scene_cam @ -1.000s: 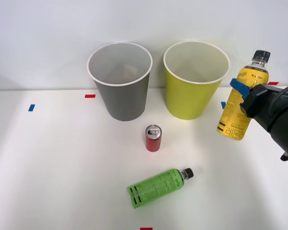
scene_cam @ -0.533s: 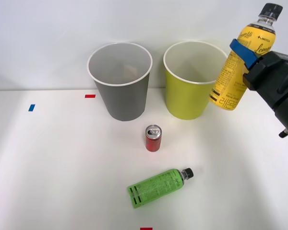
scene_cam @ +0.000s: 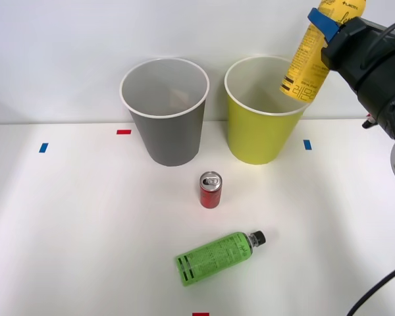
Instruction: Put cans in the gray bin, plastic bottles in the light green bin
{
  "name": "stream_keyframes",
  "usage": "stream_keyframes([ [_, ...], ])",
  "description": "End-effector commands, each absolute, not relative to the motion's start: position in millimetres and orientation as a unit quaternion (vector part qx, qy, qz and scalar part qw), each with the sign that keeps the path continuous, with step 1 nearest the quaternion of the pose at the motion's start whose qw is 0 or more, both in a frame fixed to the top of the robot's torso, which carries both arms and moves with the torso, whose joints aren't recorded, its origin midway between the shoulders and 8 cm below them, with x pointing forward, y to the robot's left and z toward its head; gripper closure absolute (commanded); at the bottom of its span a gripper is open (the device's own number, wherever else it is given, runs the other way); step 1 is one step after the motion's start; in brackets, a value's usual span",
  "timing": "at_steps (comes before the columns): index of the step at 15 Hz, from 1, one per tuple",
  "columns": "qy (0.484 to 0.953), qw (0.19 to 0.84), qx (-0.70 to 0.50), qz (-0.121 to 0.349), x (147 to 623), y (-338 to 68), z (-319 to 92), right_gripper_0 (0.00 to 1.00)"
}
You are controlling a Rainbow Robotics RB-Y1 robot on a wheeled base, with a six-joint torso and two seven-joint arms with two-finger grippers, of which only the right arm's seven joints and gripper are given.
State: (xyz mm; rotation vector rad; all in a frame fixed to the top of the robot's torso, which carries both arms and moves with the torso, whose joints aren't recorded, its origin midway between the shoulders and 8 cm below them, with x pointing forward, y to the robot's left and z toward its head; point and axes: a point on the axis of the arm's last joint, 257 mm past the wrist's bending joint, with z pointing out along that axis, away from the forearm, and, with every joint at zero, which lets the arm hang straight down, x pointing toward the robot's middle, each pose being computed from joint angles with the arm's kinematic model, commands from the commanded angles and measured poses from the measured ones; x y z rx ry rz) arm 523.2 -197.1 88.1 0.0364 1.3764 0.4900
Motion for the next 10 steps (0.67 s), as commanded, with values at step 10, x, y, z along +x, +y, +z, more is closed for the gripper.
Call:
stream_keyframes([
  [10, 0.569, 0.8, -0.022, 0.188, 617, -176, 87, 1.0],
])
